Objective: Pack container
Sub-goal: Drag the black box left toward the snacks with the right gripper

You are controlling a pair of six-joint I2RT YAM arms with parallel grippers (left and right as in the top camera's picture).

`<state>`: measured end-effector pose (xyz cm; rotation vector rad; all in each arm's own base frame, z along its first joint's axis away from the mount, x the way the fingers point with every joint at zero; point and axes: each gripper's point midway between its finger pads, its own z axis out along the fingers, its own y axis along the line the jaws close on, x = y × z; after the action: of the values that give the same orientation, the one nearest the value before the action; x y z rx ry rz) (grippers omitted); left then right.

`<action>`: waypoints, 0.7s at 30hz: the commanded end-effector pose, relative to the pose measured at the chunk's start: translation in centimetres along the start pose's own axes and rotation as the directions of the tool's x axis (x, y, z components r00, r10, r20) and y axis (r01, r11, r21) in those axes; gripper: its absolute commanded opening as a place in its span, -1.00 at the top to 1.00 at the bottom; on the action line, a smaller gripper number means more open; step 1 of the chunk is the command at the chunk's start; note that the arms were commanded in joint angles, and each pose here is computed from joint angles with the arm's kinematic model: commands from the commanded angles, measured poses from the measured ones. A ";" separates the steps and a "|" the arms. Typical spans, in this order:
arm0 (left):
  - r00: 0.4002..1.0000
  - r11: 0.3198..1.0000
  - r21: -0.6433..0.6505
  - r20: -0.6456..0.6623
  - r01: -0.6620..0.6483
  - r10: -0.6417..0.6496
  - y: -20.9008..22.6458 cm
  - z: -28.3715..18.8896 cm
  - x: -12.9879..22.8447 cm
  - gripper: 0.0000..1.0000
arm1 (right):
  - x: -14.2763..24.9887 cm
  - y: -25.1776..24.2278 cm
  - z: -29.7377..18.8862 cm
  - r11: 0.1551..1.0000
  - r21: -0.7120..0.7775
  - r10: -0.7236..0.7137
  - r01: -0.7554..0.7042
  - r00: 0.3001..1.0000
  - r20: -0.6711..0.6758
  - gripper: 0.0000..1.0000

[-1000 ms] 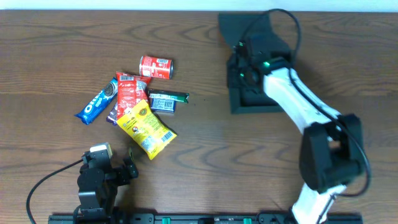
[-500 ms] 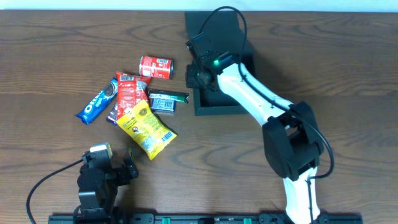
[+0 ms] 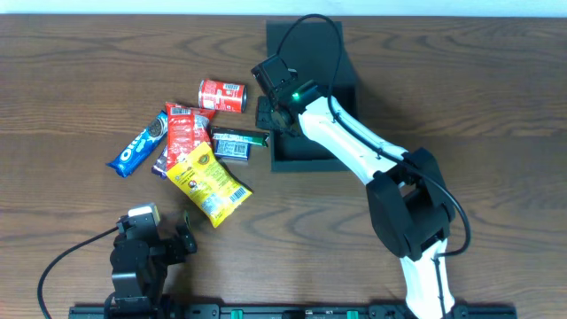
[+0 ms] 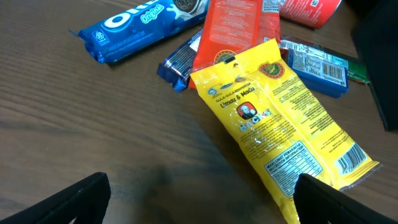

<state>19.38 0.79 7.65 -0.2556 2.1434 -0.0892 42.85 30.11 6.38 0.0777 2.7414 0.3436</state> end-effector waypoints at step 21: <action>1.000 1.000 -0.012 -0.005 0.001 -0.001 0.2 0.1 0.2 -0.91 | -10.3 -6.2 -15.6 0.950 0.228 -0.262 0.211 0.939 0.221 -0.98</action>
<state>19.38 0.79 7.65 -0.2558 2.1430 -0.0888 45.93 23.07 22.20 -0.1619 2.4913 0.1231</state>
